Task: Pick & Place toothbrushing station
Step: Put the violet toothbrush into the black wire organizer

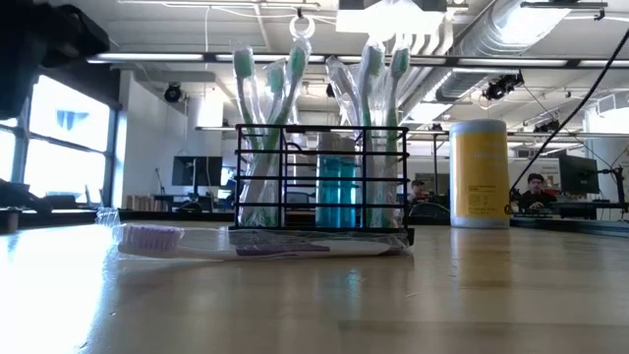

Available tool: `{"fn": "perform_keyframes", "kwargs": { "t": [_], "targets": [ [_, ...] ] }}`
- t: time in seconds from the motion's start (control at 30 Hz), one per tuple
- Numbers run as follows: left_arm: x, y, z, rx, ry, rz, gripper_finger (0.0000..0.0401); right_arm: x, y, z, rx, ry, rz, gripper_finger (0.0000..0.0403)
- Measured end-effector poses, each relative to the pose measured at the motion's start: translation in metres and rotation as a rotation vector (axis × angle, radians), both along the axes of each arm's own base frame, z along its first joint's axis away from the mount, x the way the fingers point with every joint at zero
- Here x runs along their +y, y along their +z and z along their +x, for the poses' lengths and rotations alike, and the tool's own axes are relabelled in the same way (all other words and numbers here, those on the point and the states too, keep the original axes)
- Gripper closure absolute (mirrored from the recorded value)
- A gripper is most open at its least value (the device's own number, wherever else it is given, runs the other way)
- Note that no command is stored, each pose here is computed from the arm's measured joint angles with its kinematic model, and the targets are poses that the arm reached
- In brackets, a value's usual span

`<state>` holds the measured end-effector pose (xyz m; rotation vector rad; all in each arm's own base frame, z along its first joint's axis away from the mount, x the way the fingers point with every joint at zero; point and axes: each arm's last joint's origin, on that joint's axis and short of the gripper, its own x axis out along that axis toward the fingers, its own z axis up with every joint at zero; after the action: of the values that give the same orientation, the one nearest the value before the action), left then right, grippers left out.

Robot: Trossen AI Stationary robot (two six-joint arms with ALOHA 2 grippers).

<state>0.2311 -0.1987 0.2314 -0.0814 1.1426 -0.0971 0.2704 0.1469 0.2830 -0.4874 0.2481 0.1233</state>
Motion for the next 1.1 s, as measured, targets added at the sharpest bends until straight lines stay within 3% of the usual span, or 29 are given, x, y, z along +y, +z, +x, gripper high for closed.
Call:
{"fn": "perform_keyframes", "kwargs": {
  "t": [0.3,0.63,0.83,1.1],
  "targets": [
    [-0.013,0.018,-0.026,-0.175,-0.060,0.130,0.0208,0.030,-0.022,0.050,0.135,0.074,-0.075,0.0186],
    [-0.014,0.018,-0.027,-0.192,-0.092,0.157,0.0208,0.035,-0.051,0.101,0.279,0.076,-0.101,0.0186],
    [-0.012,0.005,-0.029,-0.195,-0.126,0.188,0.0208,0.028,-0.080,0.114,0.376,0.142,-0.072,0.0186],
    [-0.006,-0.022,-0.031,-0.250,-0.100,0.215,0.0208,0.019,-0.084,0.122,0.388,0.189,-0.007,0.0186]
  ]
}}
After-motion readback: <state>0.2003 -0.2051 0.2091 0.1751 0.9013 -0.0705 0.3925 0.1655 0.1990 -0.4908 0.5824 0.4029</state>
